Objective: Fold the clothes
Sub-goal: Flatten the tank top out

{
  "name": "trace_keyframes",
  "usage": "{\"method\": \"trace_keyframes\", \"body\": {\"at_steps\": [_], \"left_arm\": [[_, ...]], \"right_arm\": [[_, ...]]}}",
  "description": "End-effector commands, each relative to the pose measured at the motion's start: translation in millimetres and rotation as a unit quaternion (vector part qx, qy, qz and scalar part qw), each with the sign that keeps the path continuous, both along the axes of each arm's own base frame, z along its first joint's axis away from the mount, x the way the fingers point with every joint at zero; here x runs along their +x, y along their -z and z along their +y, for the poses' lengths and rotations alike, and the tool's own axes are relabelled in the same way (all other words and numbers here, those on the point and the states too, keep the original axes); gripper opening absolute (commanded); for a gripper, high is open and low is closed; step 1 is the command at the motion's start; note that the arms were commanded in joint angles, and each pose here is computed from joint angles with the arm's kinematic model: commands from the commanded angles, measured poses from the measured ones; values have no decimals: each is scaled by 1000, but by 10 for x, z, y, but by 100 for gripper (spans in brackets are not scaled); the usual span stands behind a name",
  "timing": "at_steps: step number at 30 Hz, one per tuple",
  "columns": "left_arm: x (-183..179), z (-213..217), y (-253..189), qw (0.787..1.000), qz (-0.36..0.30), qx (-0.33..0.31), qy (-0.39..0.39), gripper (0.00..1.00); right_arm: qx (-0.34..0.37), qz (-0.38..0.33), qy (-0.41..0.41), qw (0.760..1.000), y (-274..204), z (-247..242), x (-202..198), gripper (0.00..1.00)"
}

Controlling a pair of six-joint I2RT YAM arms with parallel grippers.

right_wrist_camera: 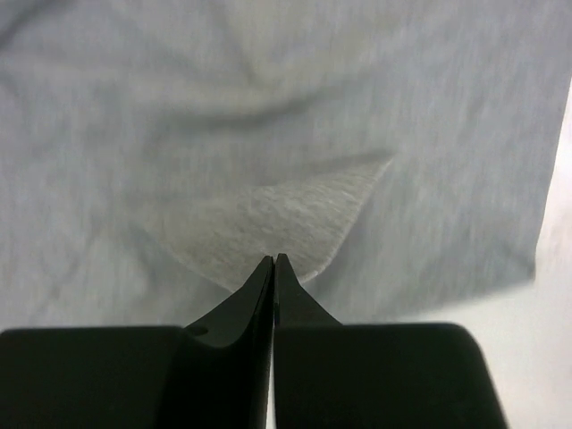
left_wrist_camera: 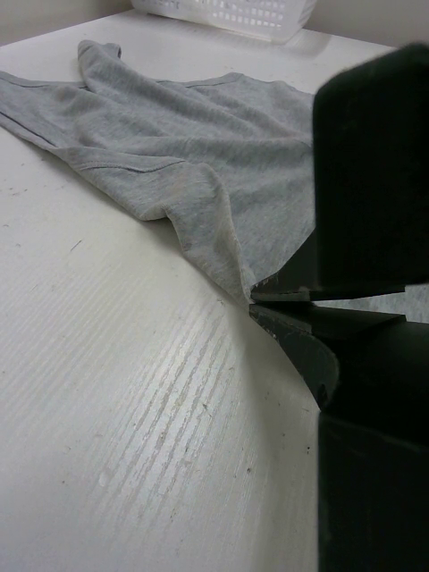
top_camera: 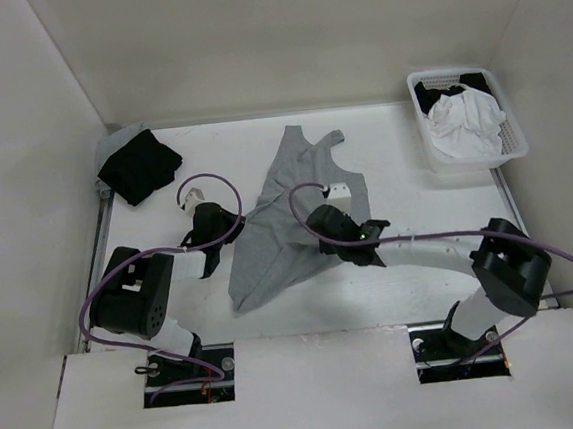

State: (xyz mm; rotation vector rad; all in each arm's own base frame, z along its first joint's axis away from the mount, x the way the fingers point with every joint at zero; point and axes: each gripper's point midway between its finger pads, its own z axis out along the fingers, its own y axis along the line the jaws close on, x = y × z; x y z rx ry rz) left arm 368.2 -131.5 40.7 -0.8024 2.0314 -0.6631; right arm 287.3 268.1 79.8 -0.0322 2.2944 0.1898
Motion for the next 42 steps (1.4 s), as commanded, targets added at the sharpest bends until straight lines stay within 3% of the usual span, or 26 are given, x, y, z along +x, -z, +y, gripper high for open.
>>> {"method": "trace_keyframes", "body": {"at_steps": [1,6,10,16,18,19,22,26,29,32,35,38,42], "left_arm": [[66,-4,-111,1000,-24,-12,-2,5],[104,3,-185,999,-34,-15,-6,5],[144,37,-320,999,-49,-18,-13,5],[170,158,-533,997,-70,-21,-35,4],[177,186,-599,996,-76,-19,-41,4],[187,207,-625,996,-79,-19,-45,4],[237,249,-693,995,-84,-17,-54,4],[372,250,-730,994,-88,-11,-62,4],[501,228,-660,995,-80,-9,-66,4],[660,197,-563,995,-69,-8,-69,4],[804,174,-470,996,-58,-7,-71,4],[871,83,-416,997,-50,-16,-57,4],[729,-220,-522,998,-62,-13,-3,4]], "right_arm": [[19,29,-1,999,5,-42,-499,1],[-16,134,-8,991,357,-362,-1439,0],[-20,180,21,983,447,-665,-1894,0],[-12,188,71,979,463,-935,-2013,2],[-13,173,80,982,407,-963,-1967,9],[-10,161,87,983,349,-960,-1929,18],[17,112,81,990,91,-799,-1749,39],[52,50,53,996,-199,-532,-1289,44],[79,-2,54,995,-256,-412,-676,45],[113,-34,86,989,-200,-479,43,41],[131,-34,121,983,-53,-595,563,28],[117,-16,130,984,124,-635,893,18],[111,12,126,986,320,-617,1095,12]]}}
